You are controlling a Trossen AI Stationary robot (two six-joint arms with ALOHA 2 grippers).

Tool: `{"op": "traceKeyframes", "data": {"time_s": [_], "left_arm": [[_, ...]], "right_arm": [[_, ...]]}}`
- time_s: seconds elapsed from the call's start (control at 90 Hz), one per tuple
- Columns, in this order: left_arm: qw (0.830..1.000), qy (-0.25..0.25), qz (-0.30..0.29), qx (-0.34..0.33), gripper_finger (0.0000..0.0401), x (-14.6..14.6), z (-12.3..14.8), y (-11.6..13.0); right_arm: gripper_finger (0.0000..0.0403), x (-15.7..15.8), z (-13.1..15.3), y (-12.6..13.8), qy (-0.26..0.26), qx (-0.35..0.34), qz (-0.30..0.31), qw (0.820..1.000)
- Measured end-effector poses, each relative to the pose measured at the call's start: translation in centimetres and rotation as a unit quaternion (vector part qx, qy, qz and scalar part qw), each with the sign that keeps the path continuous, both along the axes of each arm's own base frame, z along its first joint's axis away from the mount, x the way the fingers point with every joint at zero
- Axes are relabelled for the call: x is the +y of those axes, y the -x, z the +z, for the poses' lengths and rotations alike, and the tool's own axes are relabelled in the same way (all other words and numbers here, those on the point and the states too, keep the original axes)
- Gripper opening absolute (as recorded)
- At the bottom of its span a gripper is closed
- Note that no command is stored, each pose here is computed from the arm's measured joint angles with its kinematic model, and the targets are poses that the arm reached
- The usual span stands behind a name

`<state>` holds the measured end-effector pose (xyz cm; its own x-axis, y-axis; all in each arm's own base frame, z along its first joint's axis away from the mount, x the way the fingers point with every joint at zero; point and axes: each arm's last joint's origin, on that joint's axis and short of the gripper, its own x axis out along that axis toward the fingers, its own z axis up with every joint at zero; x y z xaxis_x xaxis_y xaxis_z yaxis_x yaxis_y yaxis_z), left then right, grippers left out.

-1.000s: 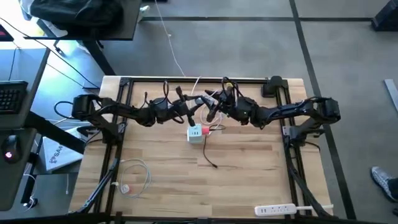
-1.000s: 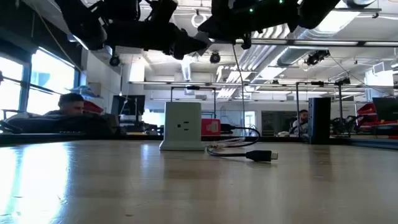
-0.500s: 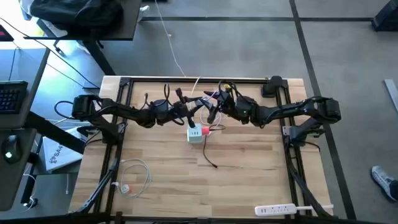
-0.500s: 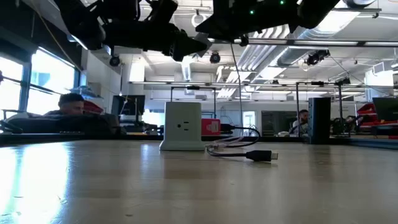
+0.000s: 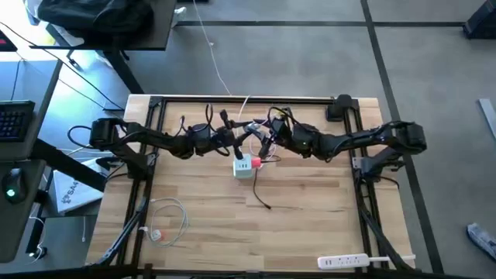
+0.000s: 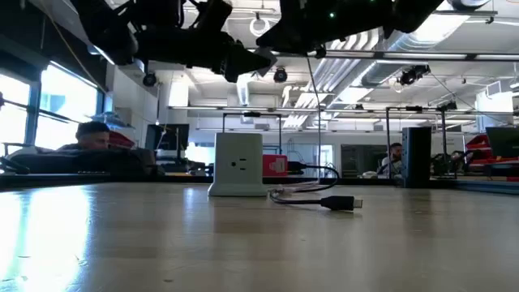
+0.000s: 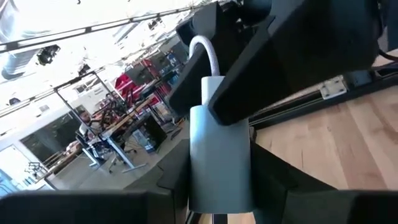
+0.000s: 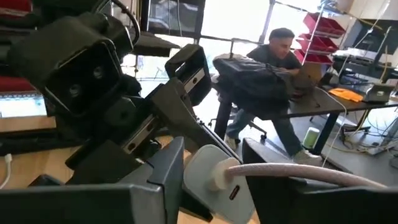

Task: Insert USB
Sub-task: Insert the light pink charger cable into the white charger adapter

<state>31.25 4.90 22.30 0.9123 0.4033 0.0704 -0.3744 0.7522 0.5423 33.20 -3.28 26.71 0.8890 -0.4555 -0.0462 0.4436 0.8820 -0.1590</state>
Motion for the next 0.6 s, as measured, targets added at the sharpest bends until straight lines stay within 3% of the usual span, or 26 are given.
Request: {"op": "traceKeyframes", "data": {"time_s": [0.278, 0.6], "left_arm": [[1.000, 0.004, 0.000, -0.003, 0.0102, 0.00, 0.01, 0.00], [1.000, 0.007, 0.001, -0.004, 0.0103, 0.01, -0.02, 0.02]], "right_arm": [[0.0080, -0.03, 0.89, 0.58, 0.013, -0.004, -0.005, 1.000], [0.0078, -0.02, 0.76, 0.60, 0.009, 0.003, -0.009, 1.000]]}}
